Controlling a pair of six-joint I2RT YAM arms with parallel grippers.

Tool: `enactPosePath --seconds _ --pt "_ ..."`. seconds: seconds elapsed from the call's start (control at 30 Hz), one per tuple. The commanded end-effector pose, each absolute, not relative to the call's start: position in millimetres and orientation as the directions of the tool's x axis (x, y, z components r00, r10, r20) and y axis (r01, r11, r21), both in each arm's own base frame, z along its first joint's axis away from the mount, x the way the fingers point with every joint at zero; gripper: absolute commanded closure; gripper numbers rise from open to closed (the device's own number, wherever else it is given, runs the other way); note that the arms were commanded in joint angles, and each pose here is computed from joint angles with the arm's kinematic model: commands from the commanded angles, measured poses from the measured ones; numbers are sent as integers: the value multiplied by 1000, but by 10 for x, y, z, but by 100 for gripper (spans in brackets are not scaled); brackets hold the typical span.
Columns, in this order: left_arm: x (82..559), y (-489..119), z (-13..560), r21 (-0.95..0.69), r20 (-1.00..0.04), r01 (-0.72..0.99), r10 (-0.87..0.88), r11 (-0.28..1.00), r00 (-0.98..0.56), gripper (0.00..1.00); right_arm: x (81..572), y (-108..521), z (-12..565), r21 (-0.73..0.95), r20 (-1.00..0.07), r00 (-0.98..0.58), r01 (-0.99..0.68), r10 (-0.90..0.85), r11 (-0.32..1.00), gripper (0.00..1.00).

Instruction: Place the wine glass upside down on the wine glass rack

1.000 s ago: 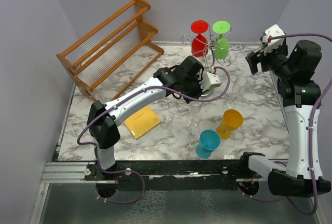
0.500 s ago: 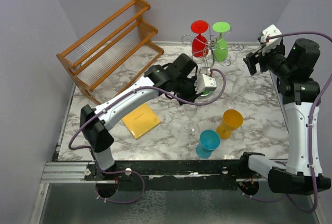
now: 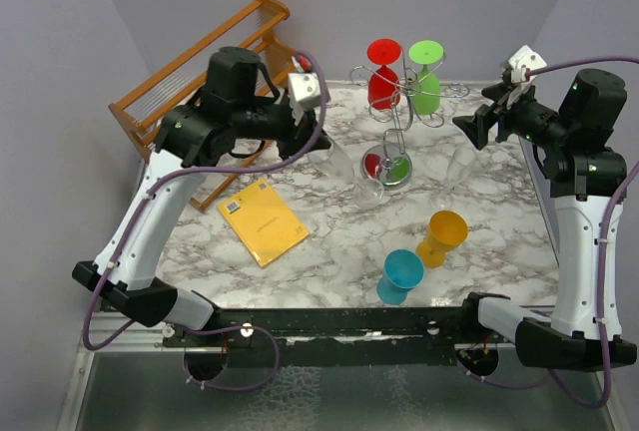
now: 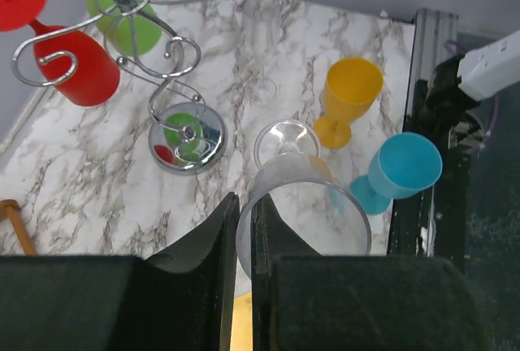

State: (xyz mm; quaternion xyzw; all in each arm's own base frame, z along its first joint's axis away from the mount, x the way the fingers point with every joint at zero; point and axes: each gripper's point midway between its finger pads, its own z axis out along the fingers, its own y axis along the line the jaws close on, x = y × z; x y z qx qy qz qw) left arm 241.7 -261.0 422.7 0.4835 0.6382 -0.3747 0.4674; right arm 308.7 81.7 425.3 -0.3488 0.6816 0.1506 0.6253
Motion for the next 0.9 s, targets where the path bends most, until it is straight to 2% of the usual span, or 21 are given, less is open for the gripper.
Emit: enactPosePath --seconds 0.0,0.33,0.73,0.87 --pt "2292 -2559 4956 -54 -996 966 55 254 -71 100 2896 1093 4604 -97 -992 25 -772 -123 628 27" --pt "2869 -2399 5735 -79 -985 839 -172 539 18 100 2927 1255 4788 125 -992 -114 -807 55 577 31" --pt "3200 -2542 5891 -114 -969 833 -244 542 26 100 3217 1561 4935 216 -976 -177 -817 123 534 33" --pt "3244 -2561 5878 -117 -969 832 -245 543 24 100 3409 1628 4862 234 -972 -194 -784 131 576 38"
